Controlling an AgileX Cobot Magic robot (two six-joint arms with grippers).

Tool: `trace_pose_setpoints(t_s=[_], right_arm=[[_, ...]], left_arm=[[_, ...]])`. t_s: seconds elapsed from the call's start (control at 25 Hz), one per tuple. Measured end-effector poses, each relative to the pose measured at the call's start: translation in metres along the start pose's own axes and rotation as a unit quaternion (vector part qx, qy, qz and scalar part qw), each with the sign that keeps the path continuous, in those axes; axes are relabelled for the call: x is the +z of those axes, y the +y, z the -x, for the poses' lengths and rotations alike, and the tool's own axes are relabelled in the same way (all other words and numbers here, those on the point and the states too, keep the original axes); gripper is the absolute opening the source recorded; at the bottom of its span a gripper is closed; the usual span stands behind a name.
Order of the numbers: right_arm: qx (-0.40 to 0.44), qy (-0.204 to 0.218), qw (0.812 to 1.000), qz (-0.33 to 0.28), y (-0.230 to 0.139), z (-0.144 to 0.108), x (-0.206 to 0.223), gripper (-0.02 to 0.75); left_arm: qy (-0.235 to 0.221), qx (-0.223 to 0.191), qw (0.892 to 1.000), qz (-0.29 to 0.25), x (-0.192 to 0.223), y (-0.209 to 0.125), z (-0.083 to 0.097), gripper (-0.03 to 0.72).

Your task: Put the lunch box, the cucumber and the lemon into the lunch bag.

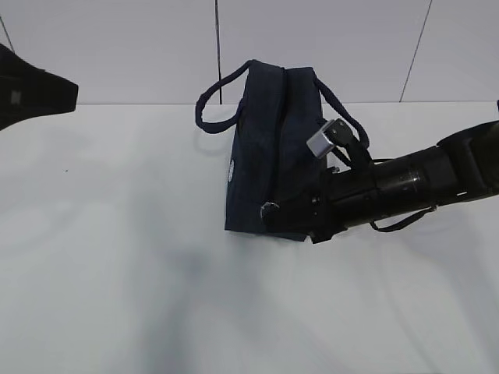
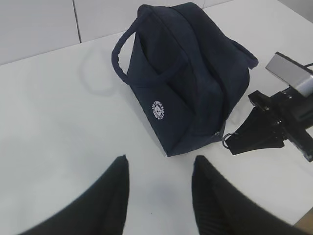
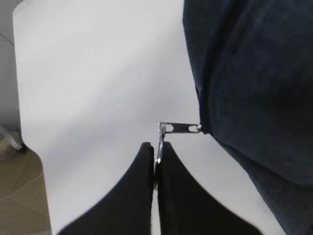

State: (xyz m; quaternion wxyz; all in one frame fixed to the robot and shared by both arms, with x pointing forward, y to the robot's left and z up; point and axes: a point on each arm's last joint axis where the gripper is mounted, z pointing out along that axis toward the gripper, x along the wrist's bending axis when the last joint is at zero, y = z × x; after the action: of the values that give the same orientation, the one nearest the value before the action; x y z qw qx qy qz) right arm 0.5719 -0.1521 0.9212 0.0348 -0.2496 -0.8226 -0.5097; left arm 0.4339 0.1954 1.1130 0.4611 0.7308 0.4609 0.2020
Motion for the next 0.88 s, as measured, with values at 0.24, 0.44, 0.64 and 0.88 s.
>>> trace_pose_setpoints(t_s=[0.24, 0.44, 0.64, 0.88], right_arm=[[0.0, 0.03, 0.999, 0.011, 0.013, -0.013, -0.009, 0.001], [-0.017, 0.044, 0.999, 0.012, 0.026, -0.026, -0.021, 0.001], [-0.039, 0.037, 0.998, 0.024, 0.042, -0.038, -0.034, 0.001], [-0.075, 0.001, 0.996, 0.04, 0.062, -0.05, -0.052, 0.001]], left_arm=[[0.0, 0.0, 1.0, 0.0, 0.0, 0.0, 0.0, 0.308], [0.0, 0.0, 1.0, 0.0, 0.0, 0.0, 0.0, 0.308], [0.0, 0.0, 1.0, 0.0, 0.0, 0.0, 0.0, 0.308], [0.0, 0.0, 1.0, 0.0, 0.0, 0.0, 0.0, 0.308]])
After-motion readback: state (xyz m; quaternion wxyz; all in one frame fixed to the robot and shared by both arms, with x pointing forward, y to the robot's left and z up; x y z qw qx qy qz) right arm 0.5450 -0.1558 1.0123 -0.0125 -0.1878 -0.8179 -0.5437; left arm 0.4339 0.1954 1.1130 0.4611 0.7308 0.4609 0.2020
